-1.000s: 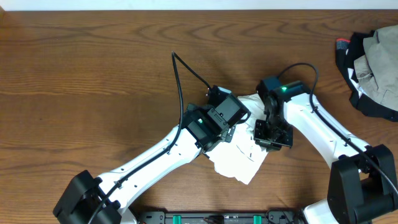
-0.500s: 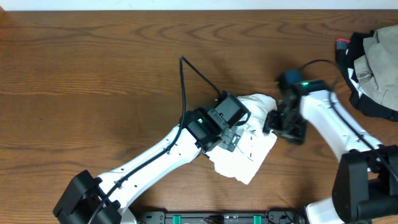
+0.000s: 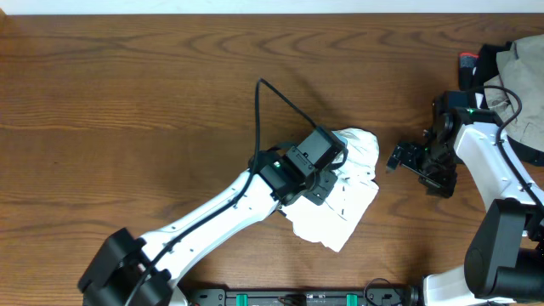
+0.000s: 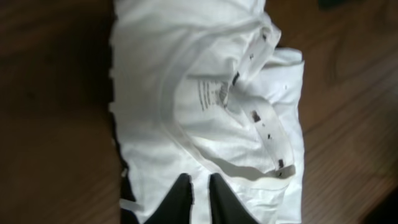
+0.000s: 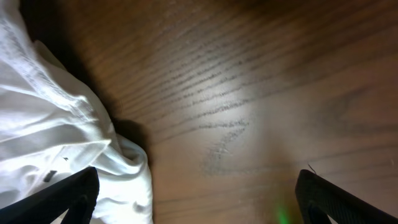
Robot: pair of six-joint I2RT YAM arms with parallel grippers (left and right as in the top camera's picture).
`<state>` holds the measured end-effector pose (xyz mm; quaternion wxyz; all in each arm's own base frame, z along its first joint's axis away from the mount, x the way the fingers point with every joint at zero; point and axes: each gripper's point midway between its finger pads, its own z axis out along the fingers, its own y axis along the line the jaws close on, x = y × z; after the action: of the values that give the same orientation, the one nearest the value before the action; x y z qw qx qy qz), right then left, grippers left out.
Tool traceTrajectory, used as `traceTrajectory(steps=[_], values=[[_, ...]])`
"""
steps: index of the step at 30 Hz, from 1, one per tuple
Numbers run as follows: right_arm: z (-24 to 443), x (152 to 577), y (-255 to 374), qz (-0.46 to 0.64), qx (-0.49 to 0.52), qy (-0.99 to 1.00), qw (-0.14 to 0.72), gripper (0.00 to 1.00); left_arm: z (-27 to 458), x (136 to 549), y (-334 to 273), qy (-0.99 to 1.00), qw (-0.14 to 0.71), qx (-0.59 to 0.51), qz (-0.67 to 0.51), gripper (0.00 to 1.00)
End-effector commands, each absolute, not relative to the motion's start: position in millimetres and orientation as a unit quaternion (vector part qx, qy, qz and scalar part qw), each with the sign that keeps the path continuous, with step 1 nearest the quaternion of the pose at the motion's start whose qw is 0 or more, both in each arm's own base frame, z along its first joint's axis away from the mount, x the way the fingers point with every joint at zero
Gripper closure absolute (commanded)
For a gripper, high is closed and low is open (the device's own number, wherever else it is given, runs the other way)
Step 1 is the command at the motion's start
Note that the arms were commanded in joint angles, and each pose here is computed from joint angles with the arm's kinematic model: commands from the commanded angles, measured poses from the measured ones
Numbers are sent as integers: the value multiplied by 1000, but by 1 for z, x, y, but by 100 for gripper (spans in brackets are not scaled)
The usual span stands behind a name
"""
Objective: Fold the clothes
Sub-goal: 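Release the right gripper and withdraw it rightward from the shirt, then carry the folded white shirt with the left gripper to the upper left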
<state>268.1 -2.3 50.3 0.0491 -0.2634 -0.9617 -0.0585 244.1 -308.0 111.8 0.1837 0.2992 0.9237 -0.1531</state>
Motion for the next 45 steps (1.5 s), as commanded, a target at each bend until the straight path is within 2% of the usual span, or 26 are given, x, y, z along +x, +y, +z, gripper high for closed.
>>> traceTrajectory(steps=[1, 28, 39, 45], values=[[53, 273, -3, -64, -253, -965, 40, 1, 90, 233, -315, 928, 139, 305, -165, 94], [52, 275, -9, -48, -248, -967, 31, 1, 44, 239, -345, 931, 105, 281, -206, 94], [52, 274, -9, -48, -248, -967, 32, 1, 12, 243, -338, 948, 73, 247, -188, 94], [52, 271, -9, -47, -248, -967, 39, 1, -14, 264, -322, 964, 59, 185, -180, 94]])
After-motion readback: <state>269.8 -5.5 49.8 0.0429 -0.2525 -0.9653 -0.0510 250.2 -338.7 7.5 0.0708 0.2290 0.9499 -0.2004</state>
